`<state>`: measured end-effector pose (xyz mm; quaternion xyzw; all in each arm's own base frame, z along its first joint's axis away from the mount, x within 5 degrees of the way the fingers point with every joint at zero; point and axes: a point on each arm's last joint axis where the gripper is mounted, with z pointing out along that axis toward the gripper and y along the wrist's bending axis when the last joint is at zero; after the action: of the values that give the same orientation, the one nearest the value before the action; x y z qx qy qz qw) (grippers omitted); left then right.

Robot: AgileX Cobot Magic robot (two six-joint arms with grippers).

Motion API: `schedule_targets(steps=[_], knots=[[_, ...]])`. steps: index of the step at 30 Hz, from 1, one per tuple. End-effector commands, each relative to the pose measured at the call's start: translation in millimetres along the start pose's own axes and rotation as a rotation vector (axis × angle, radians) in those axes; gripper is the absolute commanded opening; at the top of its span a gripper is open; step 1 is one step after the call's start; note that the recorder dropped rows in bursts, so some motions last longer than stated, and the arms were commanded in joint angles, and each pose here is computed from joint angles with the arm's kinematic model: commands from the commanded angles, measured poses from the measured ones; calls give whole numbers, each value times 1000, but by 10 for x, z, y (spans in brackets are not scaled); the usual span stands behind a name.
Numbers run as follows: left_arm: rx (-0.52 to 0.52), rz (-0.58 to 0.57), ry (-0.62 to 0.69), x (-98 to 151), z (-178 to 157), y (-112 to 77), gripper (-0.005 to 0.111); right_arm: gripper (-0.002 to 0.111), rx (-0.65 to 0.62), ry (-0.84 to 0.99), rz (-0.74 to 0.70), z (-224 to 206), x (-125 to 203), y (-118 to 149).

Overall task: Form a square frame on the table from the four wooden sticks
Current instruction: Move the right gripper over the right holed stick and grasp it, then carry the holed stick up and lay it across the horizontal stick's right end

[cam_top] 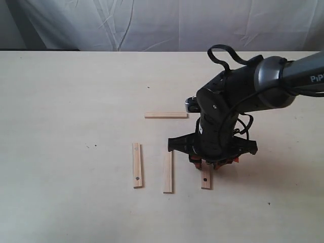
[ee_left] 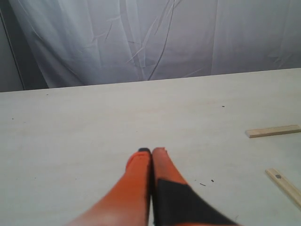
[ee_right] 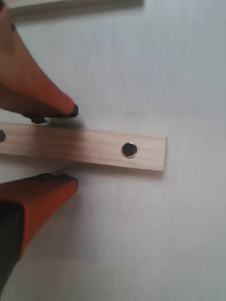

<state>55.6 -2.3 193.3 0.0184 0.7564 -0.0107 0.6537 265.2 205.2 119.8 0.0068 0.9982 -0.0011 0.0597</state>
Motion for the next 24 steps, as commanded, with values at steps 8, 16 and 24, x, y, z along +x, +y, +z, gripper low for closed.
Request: schedule_targets(steps=[8, 16, 24], knots=[[0, -6, -1, 12, 0, -1, 0, 0, 30, 34, 0, 68, 10, 9], [0, -6, -1, 12, 0, -1, 0, 0, -38, -110, -42, -487, -427, 243], [0, -6, -1, 12, 0, -1, 0, 0, -46, -187, -68, -477, -705, 423]])
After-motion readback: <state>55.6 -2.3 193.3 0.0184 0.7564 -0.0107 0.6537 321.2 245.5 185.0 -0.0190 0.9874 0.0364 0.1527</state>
